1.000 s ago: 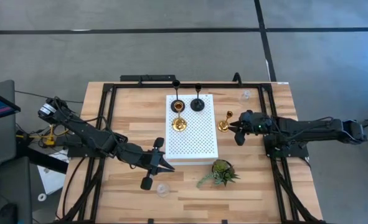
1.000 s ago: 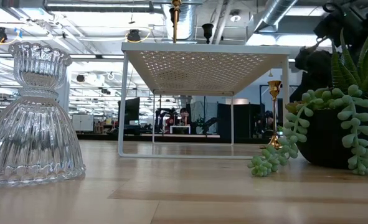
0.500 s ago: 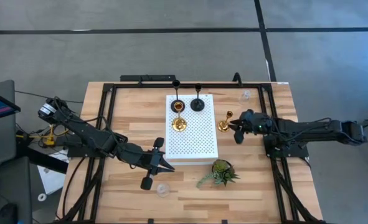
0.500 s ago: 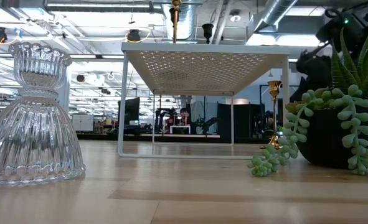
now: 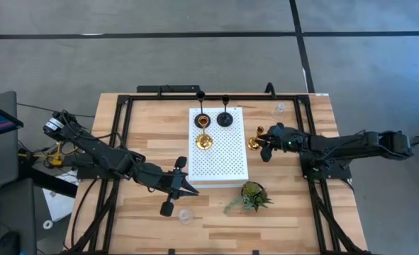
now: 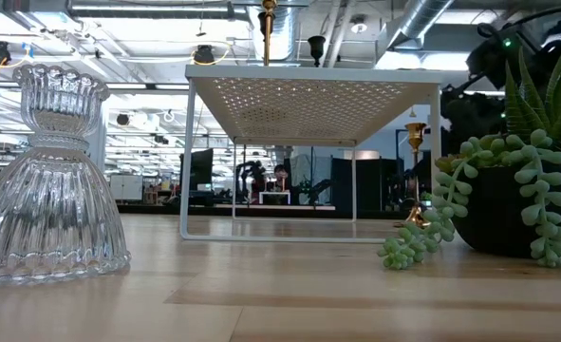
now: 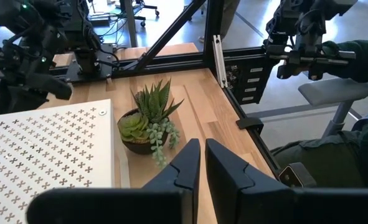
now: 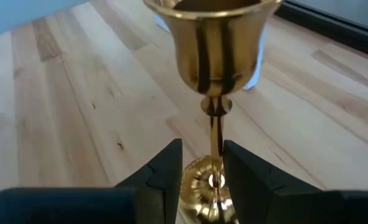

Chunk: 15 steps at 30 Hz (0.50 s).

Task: Pick & Place candle stick holders
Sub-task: Put the gold candle holder on the shelf

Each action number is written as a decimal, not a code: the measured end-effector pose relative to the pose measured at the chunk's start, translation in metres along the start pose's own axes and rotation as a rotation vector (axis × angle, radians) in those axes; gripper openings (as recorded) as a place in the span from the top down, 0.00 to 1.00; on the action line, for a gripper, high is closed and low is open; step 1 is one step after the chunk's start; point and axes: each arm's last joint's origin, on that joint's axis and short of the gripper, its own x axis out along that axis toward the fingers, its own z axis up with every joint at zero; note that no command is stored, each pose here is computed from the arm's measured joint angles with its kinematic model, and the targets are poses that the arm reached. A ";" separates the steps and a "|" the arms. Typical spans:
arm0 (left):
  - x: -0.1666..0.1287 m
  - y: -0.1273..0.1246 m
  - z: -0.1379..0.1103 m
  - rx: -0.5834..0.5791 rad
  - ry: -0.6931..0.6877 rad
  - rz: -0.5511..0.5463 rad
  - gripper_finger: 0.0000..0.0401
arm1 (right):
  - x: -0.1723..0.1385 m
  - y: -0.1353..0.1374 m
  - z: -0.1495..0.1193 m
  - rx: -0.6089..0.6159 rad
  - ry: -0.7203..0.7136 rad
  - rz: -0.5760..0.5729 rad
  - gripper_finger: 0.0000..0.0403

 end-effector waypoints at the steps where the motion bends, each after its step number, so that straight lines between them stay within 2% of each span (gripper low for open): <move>1: 0.000 0.000 0.000 0.000 0.000 0.000 0.94 | 0.002 0.000 0.000 -0.003 -0.003 -0.003 0.73; 8: 0.000 0.000 0.000 0.004 -0.001 0.012 0.94 | 0.012 -0.001 -0.004 -0.010 -0.005 -0.082 0.73; 11: 0.000 0.003 -0.003 0.092 0.028 0.091 0.94 | 0.014 -0.001 -0.005 -0.012 0.002 -0.090 0.73; 15: -0.002 0.008 -0.014 0.165 0.149 0.233 0.95 | 0.016 0.000 -0.004 -0.010 -0.008 -0.086 0.74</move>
